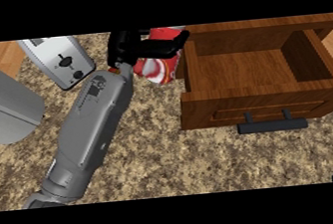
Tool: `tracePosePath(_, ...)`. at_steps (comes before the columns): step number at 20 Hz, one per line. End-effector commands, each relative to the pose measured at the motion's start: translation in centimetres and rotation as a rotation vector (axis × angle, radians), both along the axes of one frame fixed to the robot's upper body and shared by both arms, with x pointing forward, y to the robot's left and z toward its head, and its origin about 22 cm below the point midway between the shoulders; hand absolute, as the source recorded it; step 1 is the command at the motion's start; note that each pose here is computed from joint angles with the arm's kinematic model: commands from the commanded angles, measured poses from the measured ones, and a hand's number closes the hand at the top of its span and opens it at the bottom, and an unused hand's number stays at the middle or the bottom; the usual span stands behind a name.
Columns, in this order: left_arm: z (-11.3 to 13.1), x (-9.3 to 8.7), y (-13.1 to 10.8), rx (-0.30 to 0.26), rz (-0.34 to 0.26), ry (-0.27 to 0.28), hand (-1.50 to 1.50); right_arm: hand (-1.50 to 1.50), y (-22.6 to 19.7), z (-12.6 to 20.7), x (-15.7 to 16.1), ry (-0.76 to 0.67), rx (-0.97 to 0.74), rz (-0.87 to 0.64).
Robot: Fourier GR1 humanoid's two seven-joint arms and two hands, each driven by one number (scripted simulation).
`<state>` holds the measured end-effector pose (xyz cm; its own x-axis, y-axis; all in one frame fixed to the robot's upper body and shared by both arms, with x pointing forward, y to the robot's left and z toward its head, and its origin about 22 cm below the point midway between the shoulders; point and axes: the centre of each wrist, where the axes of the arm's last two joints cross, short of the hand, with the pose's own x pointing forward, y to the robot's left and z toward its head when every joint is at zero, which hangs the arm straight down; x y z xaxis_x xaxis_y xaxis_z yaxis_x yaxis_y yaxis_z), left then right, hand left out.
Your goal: Pick up the can, place it into the drawer and close the drawer
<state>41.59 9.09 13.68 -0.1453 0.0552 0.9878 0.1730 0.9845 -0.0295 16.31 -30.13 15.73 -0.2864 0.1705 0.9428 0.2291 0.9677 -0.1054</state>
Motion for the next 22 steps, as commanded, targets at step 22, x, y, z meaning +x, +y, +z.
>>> tracePosePath(22, 11.4, 1.2, -10.5, 0.148, 0.02, 0.021, 1.5, -1.5, 1.0, 0.4, 1.6, -0.017, 0.011, 0.018)
